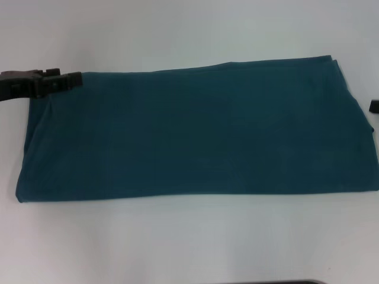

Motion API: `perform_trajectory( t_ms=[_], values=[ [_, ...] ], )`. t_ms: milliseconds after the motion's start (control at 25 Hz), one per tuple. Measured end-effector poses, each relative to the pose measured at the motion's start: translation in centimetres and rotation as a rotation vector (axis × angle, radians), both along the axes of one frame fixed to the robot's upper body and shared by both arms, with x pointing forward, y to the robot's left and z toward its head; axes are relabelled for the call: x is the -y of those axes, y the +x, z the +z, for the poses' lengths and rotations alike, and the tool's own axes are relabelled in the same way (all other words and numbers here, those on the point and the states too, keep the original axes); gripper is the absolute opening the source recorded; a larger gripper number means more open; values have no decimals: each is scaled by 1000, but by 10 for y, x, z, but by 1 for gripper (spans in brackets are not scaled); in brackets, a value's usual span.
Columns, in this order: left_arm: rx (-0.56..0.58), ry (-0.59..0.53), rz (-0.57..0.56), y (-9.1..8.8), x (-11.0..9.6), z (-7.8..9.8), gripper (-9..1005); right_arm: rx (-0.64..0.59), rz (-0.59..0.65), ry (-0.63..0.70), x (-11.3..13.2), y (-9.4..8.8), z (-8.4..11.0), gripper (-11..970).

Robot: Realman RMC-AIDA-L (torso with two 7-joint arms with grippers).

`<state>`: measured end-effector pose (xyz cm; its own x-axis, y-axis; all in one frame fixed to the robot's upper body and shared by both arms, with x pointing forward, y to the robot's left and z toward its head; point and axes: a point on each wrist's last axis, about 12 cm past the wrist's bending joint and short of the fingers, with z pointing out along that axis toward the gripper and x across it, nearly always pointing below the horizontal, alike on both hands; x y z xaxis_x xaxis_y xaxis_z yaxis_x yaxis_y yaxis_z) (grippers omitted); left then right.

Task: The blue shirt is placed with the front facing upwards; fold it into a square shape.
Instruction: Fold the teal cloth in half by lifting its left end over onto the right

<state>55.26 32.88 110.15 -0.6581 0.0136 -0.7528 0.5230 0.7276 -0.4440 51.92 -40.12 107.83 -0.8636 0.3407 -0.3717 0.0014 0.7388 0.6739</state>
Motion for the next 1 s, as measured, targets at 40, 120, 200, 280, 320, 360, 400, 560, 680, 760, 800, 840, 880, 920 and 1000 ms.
perform_trajectory(
  t_ms=[40, 120, 200, 280, 320, 360, 400, 560, 680, 760, 800, 840, 880, 920, 1000],
  values=[
    [1, 0, 0, 0, 0, 0, 688, 22, -4, 15, 0, 0, 2, 22],
    [4, -3, 1, 0, -1, 1, 688, 54, -7, 35, 0, 0, 5, 22],
    [5, -3, 2, 0, -1, 1, 688, 63, -2, 38, -1, 2, 6, 22],
    [6, -5, 2, 0, -1, 2, 689, 64, 9, 35, -4, 4, 6, 22],
    [7, -6, 1, 1, 0, 2, 689, 66, 18, 34, -7, 6, 5, 22],
    [8, -7, 2, 1, 0, 2, 689, 70, 29, 34, -10, 8, 5, 23],
    [8, -7, 3, 1, 0, 2, 689, 74, 38, 32, -12, 9, 5, 23],
    [9, -5, 4, 2, 0, 2, 689, 70, 63, 18, -22, 15, 0, 23],
    [10, -4, 3, 2, 0, 2, 689, 52, 63, -15, -26, 19, -7, 23],
    [10, -4, 3, 2, 1, 2, 689, 38, 53, -40, -28, 21, -12, 24],
    [10, -4, 3, 2, 1, 2, 689, 34, 50, -48, -28, 22, -14, 24],
    [10, -5, 2, 2, 1, 2, 689, 30, 44, -56, -28, 22, -15, 24],
    [10, -6, 2, 2, 1, 2, 689, 28, 37, -64, -27, 23, -16, 24],
    [10, -6, 1, 2, 1, 2, 689, 27, 31, -67, -26, 22, -17, 24],
    [11, -5, 1, 3, 1, 3, 689, 27, 20, -72, -25, 22, -17, 24]
  ],
)
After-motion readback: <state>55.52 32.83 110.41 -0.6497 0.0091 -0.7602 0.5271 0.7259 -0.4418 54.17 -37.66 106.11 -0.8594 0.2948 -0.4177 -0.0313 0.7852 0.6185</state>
